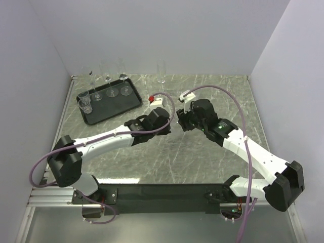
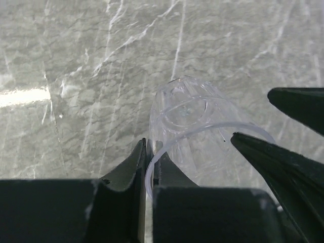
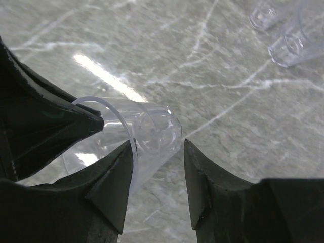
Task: Place the glasses into the tray
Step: Pass the glass from one robot arm to another, then place the glass into the tray
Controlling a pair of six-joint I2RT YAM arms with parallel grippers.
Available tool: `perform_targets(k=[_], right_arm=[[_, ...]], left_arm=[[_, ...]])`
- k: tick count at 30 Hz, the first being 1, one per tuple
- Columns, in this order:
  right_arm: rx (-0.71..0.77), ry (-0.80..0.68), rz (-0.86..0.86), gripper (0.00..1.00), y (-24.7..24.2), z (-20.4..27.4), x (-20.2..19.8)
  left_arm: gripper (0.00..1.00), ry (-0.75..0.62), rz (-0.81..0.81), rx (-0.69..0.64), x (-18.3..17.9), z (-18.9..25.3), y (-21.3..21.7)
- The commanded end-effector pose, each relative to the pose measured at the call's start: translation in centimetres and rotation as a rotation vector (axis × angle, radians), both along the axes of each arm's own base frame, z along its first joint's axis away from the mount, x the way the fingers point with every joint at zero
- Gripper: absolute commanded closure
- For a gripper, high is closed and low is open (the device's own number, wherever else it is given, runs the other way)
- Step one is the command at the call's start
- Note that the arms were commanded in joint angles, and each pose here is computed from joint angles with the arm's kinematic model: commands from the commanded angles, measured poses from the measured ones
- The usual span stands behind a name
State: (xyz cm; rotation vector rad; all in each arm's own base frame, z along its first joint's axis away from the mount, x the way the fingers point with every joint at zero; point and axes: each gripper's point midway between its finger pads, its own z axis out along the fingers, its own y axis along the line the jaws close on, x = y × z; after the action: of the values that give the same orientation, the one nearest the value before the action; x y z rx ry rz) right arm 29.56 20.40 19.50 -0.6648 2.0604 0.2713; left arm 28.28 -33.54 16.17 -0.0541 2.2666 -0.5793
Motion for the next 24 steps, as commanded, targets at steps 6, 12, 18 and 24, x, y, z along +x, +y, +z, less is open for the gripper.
perform_targets(k=[6, 12, 18, 24], right_arm=[[-0.04, -0.099, 0.163, 0.33, -4.0, 4.2, -0.6], [-0.018, -0.099, 0.262, 0.26, -5.8, 3.3, -2.0], [0.081, -0.11, 0.298, 0.25, -6.3, 3.4, -2.8], [0.125, -0.08, 0.297, 0.25, -6.3, 2.5, -3.0]], left_arm=[[1.0, -0.047, 0.071, 0.014, 2.5, 1.8, 7.0], [1.0, -0.052, 0.191, 0.004, 5.2, 2.7, 13.6], [1.0, -0.051, 0.239, 0.019, 6.8, 3.1, 17.3], [1.0, -0.031, 0.346, 0.042, 8.3, 2.8, 21.4]])
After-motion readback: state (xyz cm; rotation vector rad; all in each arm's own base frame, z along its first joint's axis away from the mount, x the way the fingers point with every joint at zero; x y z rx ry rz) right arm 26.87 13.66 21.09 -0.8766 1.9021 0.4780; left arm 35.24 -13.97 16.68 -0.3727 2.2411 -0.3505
